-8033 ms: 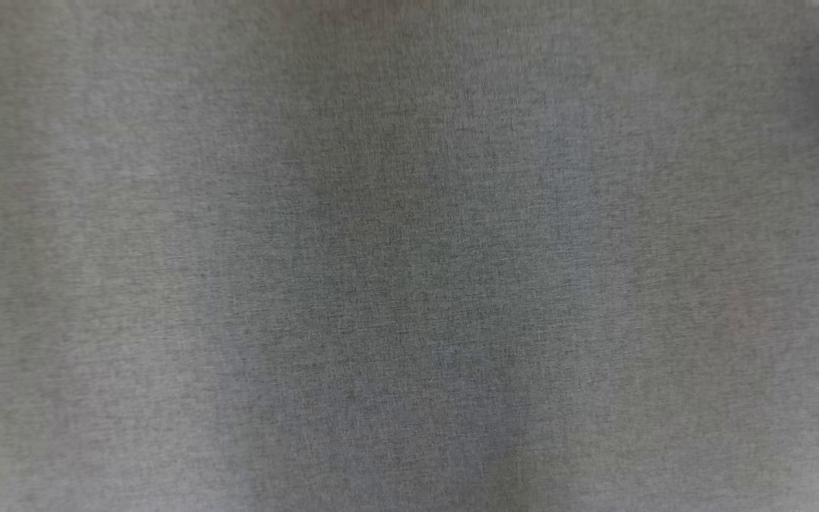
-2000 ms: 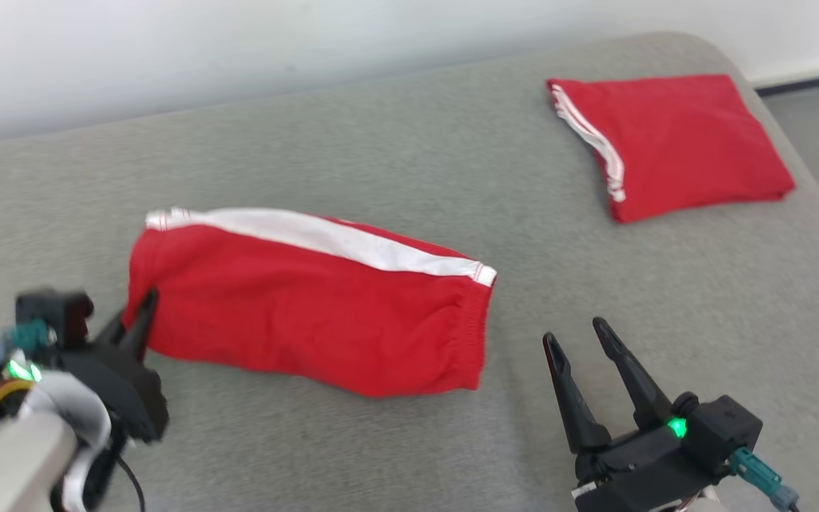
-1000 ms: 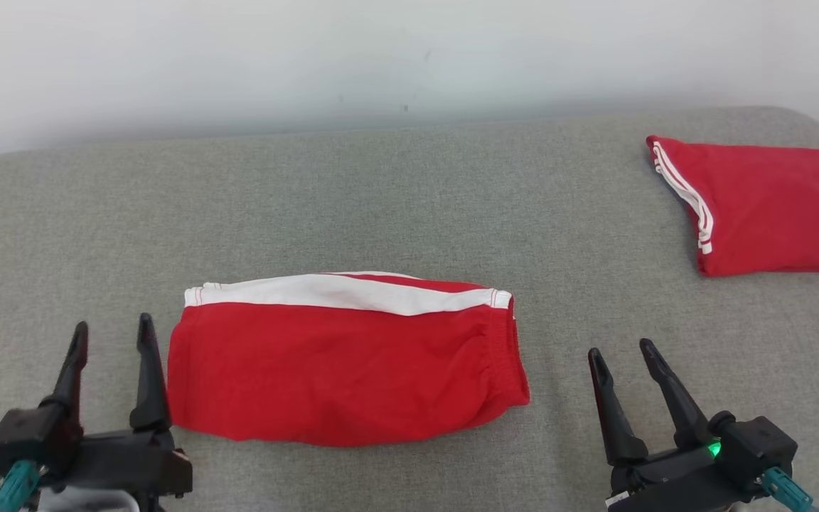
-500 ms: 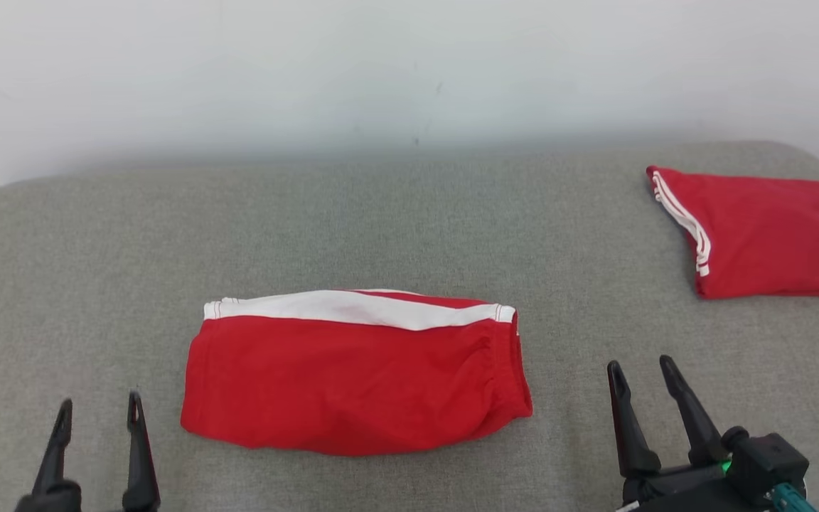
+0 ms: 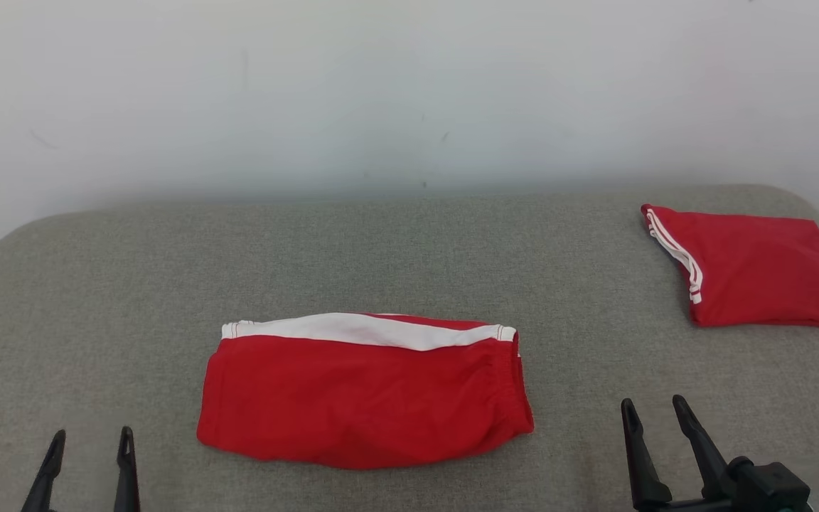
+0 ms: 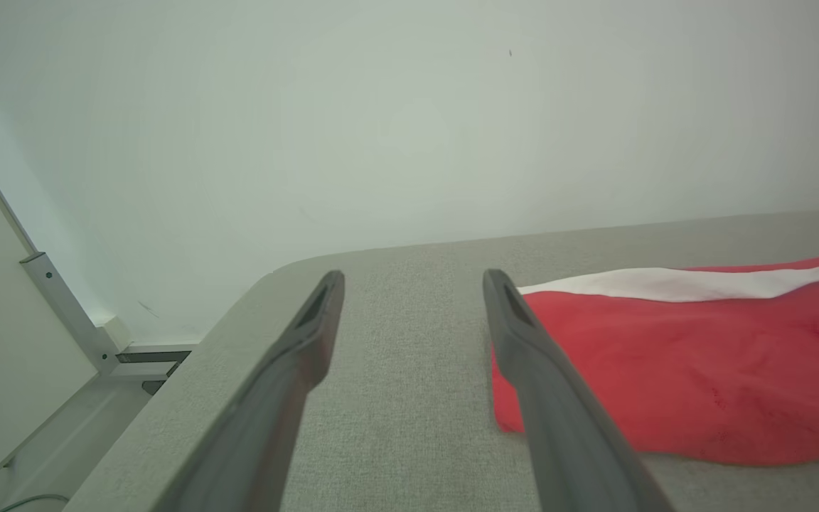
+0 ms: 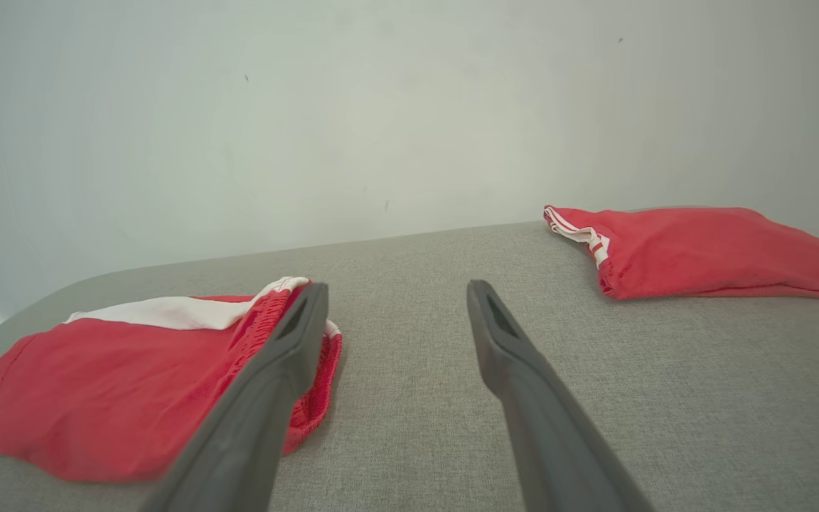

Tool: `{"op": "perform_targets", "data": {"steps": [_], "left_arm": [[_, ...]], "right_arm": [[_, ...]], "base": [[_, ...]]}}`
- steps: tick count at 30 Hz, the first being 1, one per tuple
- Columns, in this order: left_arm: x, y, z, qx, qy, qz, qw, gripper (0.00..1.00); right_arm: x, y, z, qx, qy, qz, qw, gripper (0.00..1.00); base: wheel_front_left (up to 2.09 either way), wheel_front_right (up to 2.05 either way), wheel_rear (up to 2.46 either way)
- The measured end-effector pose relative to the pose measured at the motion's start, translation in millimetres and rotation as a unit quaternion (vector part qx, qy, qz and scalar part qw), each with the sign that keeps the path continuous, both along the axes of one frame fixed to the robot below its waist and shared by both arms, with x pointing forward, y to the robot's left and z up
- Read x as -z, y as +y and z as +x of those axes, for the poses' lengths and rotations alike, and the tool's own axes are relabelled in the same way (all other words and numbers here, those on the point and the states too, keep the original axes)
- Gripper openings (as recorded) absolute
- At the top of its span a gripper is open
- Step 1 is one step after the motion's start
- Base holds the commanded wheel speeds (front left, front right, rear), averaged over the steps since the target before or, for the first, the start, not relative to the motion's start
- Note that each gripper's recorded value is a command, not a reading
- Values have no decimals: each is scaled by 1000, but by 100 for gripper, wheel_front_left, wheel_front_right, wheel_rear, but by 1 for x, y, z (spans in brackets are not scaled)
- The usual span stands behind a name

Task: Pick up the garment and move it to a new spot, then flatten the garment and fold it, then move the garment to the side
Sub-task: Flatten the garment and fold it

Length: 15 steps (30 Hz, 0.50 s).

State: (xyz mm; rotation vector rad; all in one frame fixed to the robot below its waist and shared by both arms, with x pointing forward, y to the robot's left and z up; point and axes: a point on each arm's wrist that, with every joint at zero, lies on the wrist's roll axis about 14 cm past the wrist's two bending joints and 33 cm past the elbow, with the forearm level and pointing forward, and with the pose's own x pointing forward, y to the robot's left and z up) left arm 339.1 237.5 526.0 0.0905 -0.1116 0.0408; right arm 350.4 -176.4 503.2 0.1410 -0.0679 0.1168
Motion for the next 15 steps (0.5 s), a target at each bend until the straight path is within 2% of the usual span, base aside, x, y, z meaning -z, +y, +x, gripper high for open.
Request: {"op": "perform_targets", "data": {"steps": [8, 15], "left_arm": [[12, 21, -16, -33, 17, -12, 999, 100], [27, 19, -22, -27, 40, -16, 999, 100]], "right_arm": [[7, 6, 0, -10, 14, -3, 1000, 100], [20, 16, 3, -28, 48, -8, 998, 100]], "base": [[0, 0, 0], [0, 0, 0]]}}
